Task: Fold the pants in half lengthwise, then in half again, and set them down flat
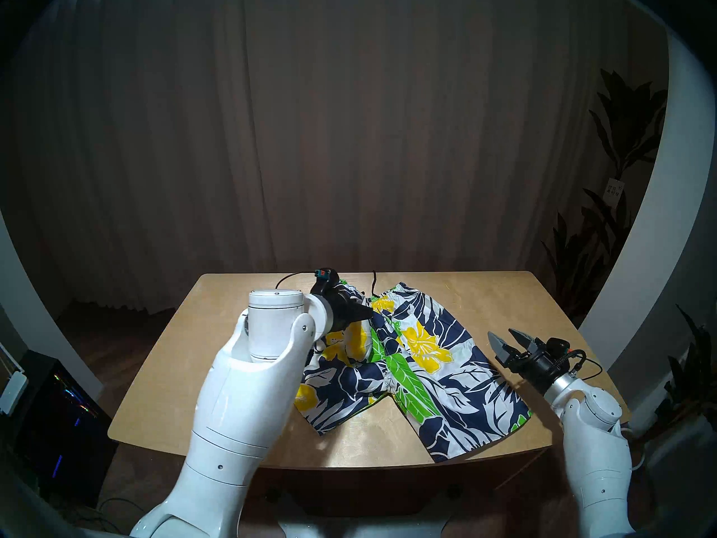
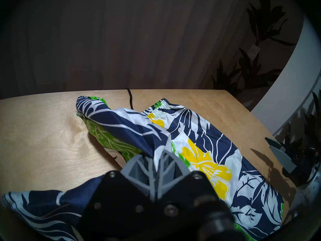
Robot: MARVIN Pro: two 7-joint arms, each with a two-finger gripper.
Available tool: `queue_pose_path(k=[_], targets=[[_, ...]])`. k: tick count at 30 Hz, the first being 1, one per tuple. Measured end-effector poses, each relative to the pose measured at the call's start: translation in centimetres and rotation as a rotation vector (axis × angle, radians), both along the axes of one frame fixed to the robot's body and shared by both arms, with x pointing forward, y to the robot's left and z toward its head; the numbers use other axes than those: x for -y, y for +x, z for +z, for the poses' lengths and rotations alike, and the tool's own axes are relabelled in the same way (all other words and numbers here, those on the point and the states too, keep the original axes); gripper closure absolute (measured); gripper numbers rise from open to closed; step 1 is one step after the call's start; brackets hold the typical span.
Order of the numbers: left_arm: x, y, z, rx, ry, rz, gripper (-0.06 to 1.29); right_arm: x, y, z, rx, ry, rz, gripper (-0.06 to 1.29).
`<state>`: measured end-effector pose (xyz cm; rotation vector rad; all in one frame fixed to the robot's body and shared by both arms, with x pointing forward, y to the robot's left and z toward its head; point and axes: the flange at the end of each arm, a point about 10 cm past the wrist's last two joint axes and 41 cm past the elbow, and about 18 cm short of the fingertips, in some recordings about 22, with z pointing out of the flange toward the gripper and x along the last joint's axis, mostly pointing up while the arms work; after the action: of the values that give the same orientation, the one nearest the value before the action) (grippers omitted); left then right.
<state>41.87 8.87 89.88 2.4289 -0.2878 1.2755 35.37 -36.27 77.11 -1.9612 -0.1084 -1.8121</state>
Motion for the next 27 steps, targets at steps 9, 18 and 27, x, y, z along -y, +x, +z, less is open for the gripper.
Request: queue_pose_path(k=[9,18,27], targets=[[0.8,0.1,0.6,0.013,0.060,0.136,1.26,-2.8,0.9,1.1,0.058,-0.032,0.031,0.00],[0.8,0.1,1.3,-0.004,0.058,0.237,1.26,-2.6,1.0,1.2,0.063,-0.075,-0.007,0.00],[6.3,-0.5,0.9,-0.027,0.085,0.136,1.26,-1.7,1.0,1.1,0.055,-0.098,-0.052,0.00]])
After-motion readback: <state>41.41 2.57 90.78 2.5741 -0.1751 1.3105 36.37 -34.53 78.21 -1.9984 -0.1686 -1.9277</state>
